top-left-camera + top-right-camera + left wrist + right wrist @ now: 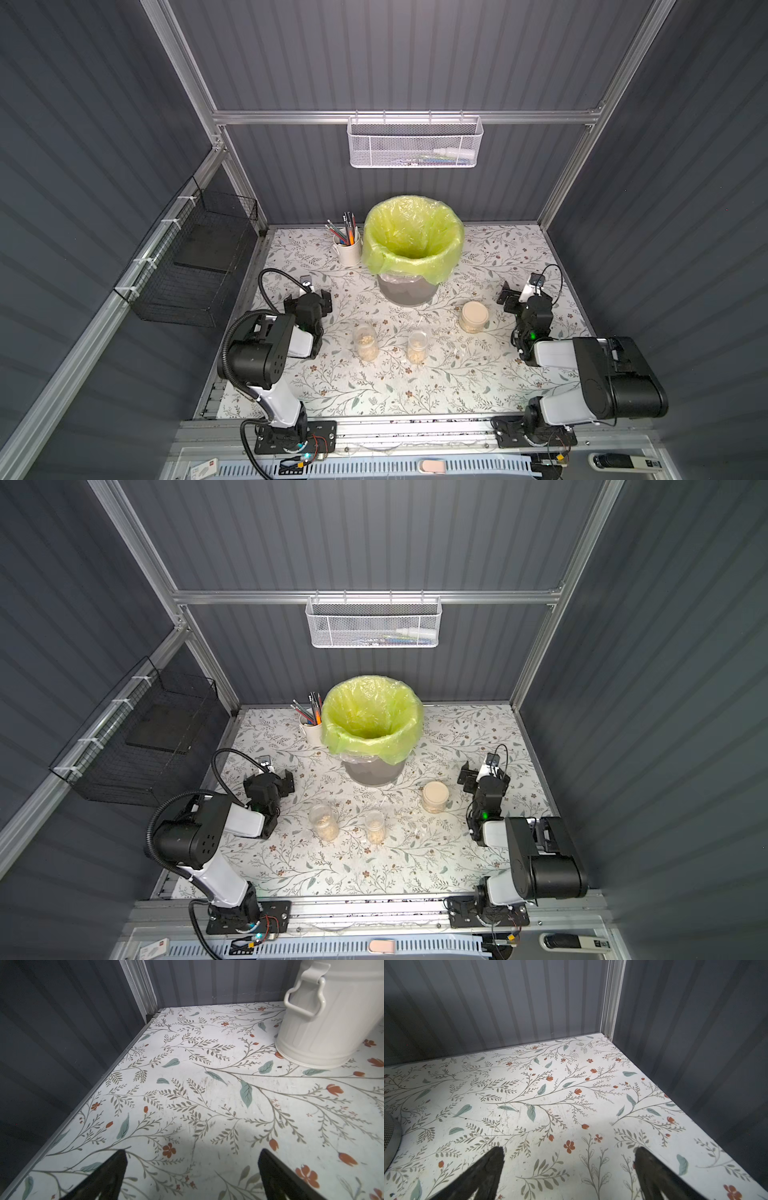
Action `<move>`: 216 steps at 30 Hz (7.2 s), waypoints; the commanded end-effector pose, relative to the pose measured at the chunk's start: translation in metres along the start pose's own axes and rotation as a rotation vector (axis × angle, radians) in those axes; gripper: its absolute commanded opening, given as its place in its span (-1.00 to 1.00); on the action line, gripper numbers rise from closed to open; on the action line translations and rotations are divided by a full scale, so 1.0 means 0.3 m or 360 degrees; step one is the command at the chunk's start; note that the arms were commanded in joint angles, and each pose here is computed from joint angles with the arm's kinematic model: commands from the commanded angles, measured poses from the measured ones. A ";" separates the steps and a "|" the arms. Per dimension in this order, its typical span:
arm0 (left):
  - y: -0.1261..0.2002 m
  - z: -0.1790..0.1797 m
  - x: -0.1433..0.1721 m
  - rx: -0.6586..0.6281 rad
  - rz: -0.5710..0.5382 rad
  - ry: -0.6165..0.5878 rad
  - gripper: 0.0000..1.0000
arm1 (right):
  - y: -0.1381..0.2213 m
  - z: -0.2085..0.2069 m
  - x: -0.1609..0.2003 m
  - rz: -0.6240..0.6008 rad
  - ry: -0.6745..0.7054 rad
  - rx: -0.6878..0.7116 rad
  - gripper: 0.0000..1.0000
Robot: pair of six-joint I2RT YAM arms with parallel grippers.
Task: Empty expired oatmeal from jars
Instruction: Pick up the jar from the center of the board.
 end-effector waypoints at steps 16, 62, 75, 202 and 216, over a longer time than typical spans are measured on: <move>-0.010 -0.011 -0.030 0.0009 -0.0058 -0.0008 1.00 | -0.011 0.003 -0.021 -0.0036 0.0004 -0.0008 0.98; 0.322 0.146 -0.489 0.0219 0.0006 0.0448 0.99 | 0.208 0.152 -0.398 0.0326 -0.0336 -0.0269 0.98; 0.461 0.180 -0.494 0.0327 0.0160 0.0723 1.00 | 0.294 0.192 -0.335 0.1107 -0.0516 -0.0233 0.98; 0.579 -0.186 -0.386 0.1259 -0.0201 0.0206 0.99 | 0.203 0.394 0.124 0.1810 0.0152 0.0007 0.41; 0.702 -0.277 -0.443 0.1517 -0.0552 -0.0039 1.00 | 0.223 0.352 0.037 0.1777 -0.0003 -0.0058 0.33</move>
Point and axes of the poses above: each gripper's point midway between its finger pads, its own y axis back along the fingers, its own z axis along the line the jaws close on, x = y × z, the point moved 6 cm from there along y, back along the fingers, and after that the axes turned 7 degrees about -y, right-handed, at the moved point
